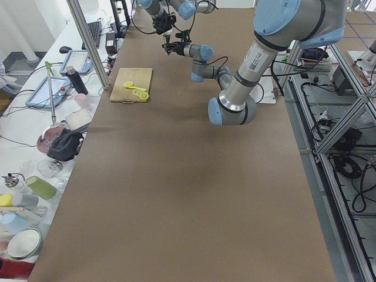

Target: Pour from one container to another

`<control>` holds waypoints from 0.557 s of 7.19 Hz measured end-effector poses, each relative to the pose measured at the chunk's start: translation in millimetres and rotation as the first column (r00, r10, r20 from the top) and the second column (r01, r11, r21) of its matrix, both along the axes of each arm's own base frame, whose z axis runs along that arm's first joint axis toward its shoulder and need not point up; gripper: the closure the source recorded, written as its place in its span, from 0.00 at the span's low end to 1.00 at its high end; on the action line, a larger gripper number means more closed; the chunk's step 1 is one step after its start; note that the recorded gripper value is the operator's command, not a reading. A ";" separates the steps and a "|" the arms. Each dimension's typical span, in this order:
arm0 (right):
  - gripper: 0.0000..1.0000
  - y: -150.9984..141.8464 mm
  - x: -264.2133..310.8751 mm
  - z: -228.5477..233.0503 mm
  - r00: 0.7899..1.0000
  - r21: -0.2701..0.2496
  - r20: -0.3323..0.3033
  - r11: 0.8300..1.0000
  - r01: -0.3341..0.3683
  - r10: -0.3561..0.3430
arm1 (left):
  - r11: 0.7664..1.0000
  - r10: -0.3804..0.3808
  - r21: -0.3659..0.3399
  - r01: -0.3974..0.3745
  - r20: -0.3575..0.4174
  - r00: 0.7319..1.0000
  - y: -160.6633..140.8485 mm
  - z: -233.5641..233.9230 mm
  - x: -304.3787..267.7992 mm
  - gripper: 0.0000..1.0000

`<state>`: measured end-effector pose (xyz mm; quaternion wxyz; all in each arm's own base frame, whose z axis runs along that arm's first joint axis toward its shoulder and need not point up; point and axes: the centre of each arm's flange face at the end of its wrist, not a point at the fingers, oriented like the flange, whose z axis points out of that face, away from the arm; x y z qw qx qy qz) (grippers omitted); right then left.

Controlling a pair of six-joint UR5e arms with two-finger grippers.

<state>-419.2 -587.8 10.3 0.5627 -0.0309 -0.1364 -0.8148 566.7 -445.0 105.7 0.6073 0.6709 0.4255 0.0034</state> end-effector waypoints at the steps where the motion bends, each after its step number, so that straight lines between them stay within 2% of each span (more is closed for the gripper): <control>1: 1.00 -0.4 1.9 -1.9 1.000 0.003 0.003 1.000 0.001 -0.001 | 1.000 0.001 0.000 -0.001 0.000 1.000 0.0 0.0 0.1 1.00; 4: 1.00 -3.2 18.7 -11.4 0.998 0.049 0.067 0.999 -0.009 0.005 | 1.000 0.002 0.001 -0.002 0.000 1.000 0.0 0.0 0.2 1.00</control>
